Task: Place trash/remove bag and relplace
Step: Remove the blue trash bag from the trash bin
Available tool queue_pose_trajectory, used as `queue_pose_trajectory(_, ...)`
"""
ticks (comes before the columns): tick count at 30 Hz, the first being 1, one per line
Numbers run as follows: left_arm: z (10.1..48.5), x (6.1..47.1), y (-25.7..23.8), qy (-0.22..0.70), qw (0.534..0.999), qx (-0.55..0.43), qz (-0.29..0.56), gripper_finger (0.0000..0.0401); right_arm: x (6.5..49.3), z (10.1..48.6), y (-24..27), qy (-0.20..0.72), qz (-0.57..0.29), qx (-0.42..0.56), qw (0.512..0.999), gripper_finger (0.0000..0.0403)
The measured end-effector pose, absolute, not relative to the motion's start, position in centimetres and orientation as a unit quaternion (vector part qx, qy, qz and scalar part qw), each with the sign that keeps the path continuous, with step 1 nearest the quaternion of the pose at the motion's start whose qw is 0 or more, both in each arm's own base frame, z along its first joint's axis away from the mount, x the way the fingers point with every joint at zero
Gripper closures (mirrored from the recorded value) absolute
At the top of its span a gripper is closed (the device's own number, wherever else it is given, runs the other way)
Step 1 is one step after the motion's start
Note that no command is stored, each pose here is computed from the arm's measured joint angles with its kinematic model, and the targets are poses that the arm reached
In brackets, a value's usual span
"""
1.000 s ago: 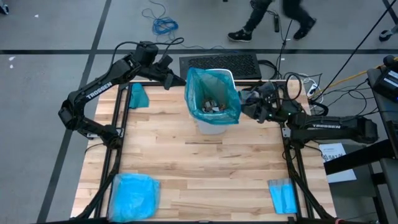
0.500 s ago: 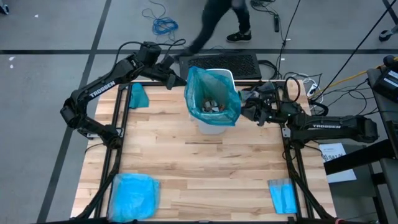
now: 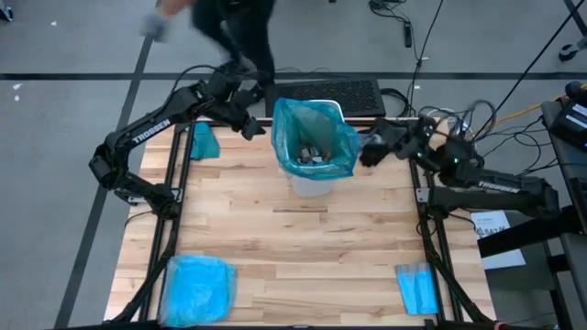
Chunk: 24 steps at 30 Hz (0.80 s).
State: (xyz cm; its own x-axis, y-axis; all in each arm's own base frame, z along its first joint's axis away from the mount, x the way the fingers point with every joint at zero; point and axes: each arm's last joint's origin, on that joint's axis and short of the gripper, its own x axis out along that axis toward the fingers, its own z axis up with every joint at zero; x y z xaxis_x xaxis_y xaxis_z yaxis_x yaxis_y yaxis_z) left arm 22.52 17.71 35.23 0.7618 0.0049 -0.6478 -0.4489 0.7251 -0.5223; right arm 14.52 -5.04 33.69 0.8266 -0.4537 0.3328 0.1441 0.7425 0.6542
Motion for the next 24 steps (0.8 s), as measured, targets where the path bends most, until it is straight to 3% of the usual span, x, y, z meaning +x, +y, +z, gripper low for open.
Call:
queue_pose_trajectory(8, 32.0, 25.0, 16.7, 0.29, 0.882, -0.369, 0.049, 0.0299, 21.2, 38.9, -6.2, -0.027, -0.196, 0.293, 0.935, 0.0399)
queue_pose_trajectory(13, 32.7, 26.2, 16.4, 0.234, 0.902, -0.363, 0.012, 0.0299, 25.0, 39.0, -7.3, 0.069, -0.192, 0.3, 0.932, 0.0402)
queue_pose_trajectory(24, 36.4, 26.8, 15.9, 0.154, 0.917, -0.36, -0.079, 0.0299, 28.4, 36.9, -9.1, 0.127, -0.177, 0.336, 0.916, 0.0403)
